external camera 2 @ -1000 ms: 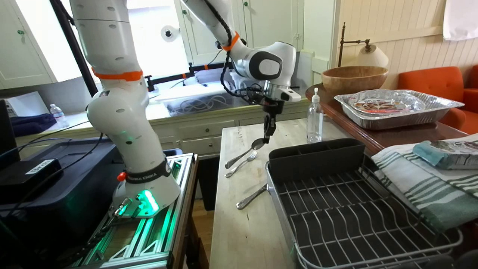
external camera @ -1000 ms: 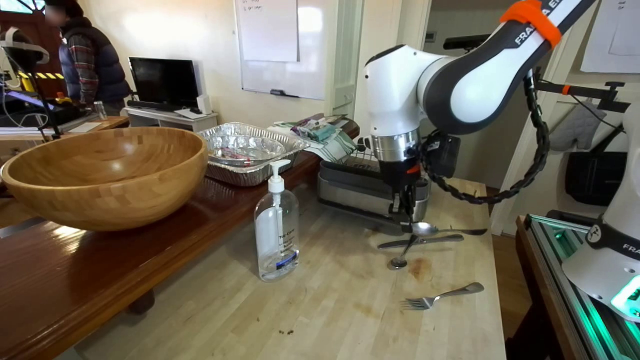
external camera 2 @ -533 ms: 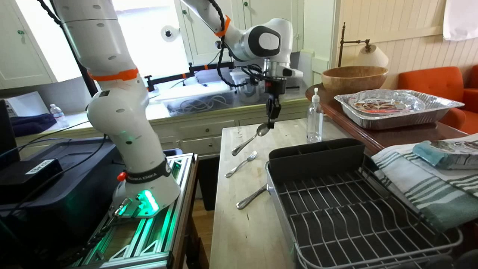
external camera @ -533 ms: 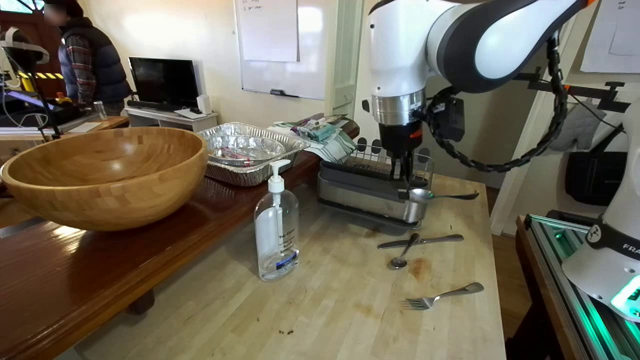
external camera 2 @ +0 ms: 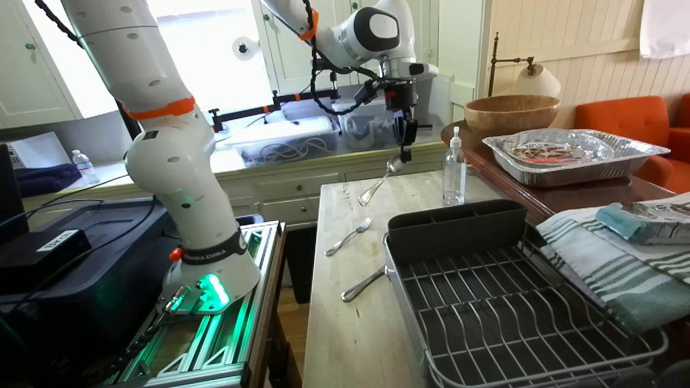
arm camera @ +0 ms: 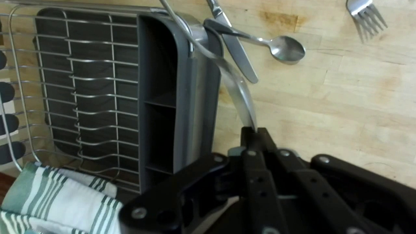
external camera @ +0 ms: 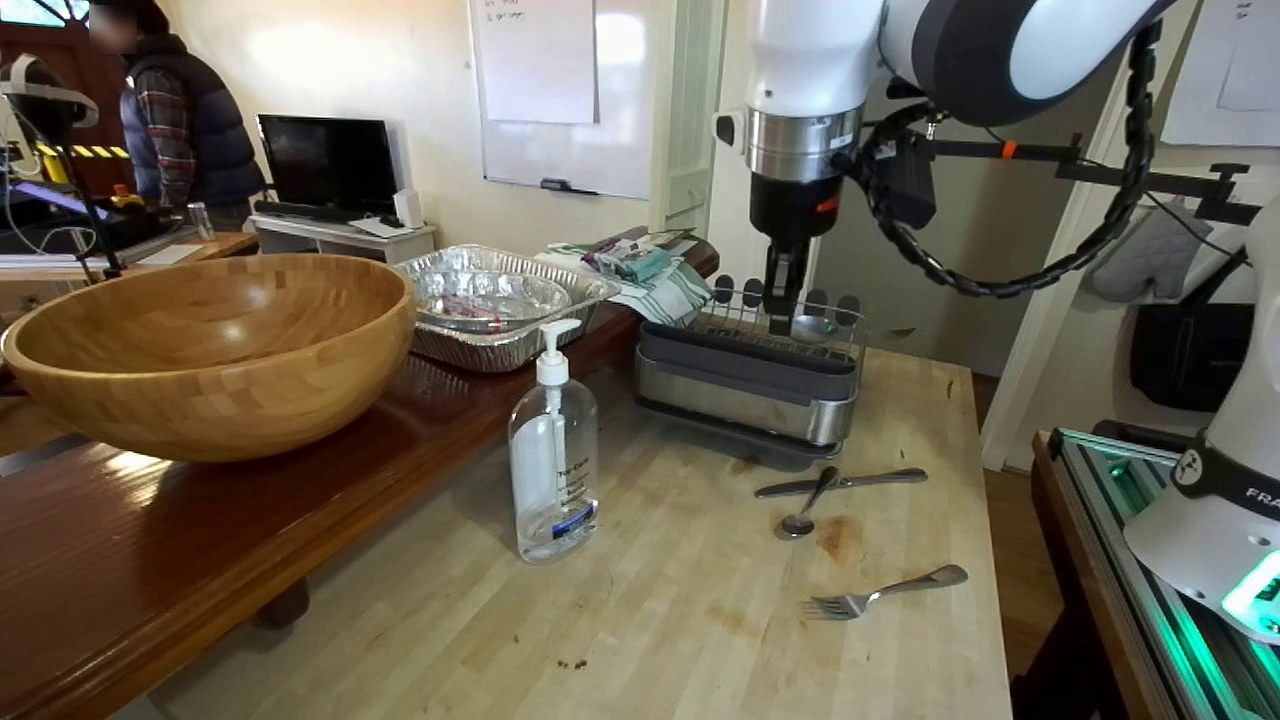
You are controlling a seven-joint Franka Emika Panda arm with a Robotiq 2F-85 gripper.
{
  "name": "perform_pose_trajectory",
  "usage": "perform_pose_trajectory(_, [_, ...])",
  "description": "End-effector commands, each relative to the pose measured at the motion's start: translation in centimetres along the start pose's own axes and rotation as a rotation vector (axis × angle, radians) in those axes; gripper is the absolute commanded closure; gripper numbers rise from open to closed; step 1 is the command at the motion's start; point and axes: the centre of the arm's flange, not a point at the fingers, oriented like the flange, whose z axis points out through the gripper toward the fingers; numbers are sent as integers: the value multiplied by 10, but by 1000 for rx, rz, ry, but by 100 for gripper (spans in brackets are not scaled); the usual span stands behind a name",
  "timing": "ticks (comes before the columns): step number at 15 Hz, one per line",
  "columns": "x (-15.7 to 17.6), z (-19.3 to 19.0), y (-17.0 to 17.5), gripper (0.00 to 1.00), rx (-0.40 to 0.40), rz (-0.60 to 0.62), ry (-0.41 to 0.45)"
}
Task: Put a spoon into the plate rack
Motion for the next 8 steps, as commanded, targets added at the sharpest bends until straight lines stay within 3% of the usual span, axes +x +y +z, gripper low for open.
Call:
perform_pose_trajectory(1, [5, -11, 4, 99, -34, -12, 102])
perform_pose_trajectory(8, [20, -13, 2, 99, 32, -53, 291])
